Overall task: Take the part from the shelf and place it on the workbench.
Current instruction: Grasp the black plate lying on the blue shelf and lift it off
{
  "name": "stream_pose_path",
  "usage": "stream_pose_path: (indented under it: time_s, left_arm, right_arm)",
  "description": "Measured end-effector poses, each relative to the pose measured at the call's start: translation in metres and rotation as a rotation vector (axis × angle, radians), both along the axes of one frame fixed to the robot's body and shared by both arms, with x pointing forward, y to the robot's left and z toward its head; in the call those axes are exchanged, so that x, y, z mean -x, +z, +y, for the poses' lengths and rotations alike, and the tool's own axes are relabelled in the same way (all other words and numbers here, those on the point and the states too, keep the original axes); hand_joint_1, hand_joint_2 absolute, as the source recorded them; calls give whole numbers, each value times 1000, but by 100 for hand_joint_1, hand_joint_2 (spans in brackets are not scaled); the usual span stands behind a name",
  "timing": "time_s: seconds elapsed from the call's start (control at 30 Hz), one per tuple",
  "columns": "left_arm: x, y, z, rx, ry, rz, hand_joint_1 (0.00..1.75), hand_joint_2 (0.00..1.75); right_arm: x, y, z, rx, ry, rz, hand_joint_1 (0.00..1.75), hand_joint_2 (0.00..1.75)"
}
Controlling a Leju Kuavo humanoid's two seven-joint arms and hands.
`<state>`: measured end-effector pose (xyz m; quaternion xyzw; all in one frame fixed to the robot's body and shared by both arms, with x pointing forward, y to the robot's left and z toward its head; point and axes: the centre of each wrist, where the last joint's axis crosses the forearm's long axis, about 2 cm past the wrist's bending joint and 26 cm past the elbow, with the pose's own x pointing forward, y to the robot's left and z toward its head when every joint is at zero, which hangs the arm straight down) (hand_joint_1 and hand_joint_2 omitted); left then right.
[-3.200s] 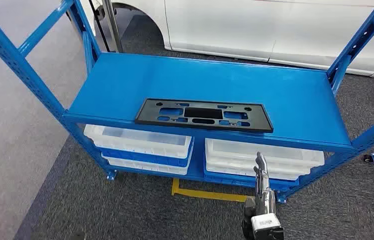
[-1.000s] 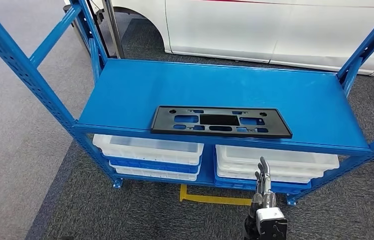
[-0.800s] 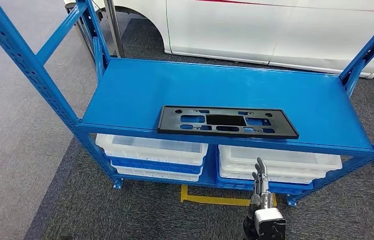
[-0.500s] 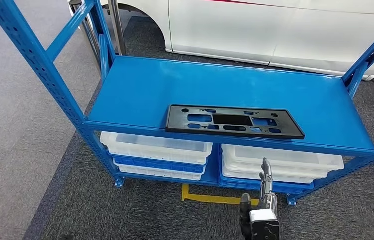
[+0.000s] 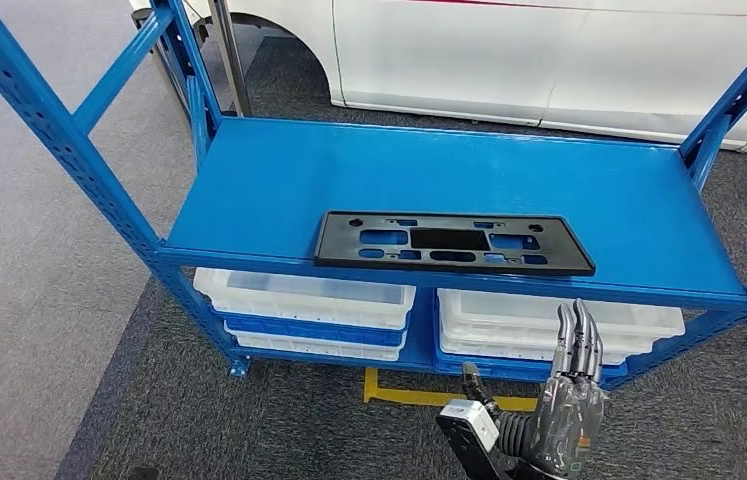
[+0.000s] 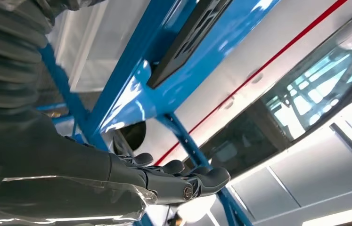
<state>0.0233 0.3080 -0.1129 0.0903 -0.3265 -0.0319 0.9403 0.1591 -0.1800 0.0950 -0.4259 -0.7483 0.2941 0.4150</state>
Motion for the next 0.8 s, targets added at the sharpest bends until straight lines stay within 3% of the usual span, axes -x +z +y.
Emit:
stream_pose_path:
  time_s: [0.17,0.3,0.5,0.8]
  left_arm:
    - [-5,0,1,-6,-34,2,0,0]
    - [-8,1,1,-10,-38,11,0,0]
    - [-12,1,2,-10,-37,9,0,0]
    - [-13,1,-1,8,-30,7,0,0]
  right_arm:
    - [-15,-4,-32,211,-171,-2,0,175]
    - [-35,-11,-36,197,-316,52,0,175]
    - [-19,-41,-10,345,-69,84,0,175]
    - [-9,-62,-7,421,0,130,0,175]
